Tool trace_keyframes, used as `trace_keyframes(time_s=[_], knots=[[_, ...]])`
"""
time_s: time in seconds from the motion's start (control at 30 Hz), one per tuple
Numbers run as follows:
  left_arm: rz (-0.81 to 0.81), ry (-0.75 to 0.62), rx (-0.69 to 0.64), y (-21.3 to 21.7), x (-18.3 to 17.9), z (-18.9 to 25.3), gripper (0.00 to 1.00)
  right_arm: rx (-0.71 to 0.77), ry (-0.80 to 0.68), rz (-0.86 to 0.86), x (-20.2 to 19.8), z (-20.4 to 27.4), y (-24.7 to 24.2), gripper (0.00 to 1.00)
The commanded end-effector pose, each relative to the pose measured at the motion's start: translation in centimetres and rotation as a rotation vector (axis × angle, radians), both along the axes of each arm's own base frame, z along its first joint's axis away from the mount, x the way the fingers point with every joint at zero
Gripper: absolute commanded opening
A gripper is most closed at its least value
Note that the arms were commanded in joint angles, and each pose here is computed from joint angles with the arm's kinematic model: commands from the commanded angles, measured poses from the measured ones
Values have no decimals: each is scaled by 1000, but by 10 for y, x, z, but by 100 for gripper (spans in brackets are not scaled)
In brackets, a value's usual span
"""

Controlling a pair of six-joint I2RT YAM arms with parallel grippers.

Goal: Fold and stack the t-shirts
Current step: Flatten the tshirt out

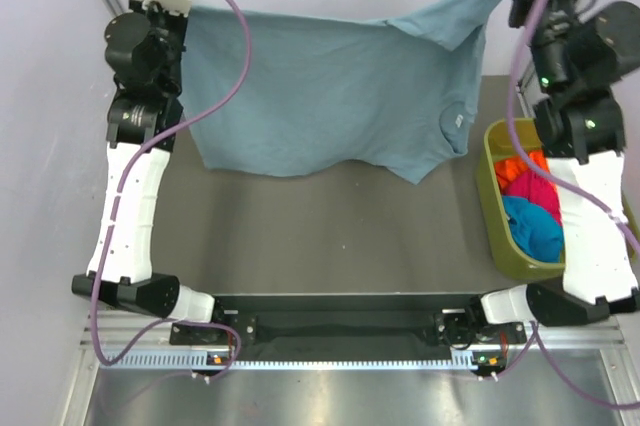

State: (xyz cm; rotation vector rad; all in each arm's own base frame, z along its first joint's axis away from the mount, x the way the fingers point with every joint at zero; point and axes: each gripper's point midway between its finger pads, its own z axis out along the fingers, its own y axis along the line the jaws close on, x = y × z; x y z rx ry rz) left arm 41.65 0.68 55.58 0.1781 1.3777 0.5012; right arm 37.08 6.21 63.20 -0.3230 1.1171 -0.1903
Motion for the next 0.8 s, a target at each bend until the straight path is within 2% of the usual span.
trace_keyframes(time_s=[0.0,0.3,0.5,0.67,0.77], knots=[[-4,-282,-35,9,-57,81,0,97,-248,40,-93,76,-20,0],[-37,-503,-52,16,-132,144,0,101,-489,106,-211,134,-34,0],[-40,-600,-65,22,-177,170,0,139,-567,127,-264,145,-41,0],[-32,-602,-35,23,-181,173,0,124,-631,110,-278,159,-44,0],[-17,-547,22,20,-165,158,0,114,-604,104,-256,156,-42,0]])
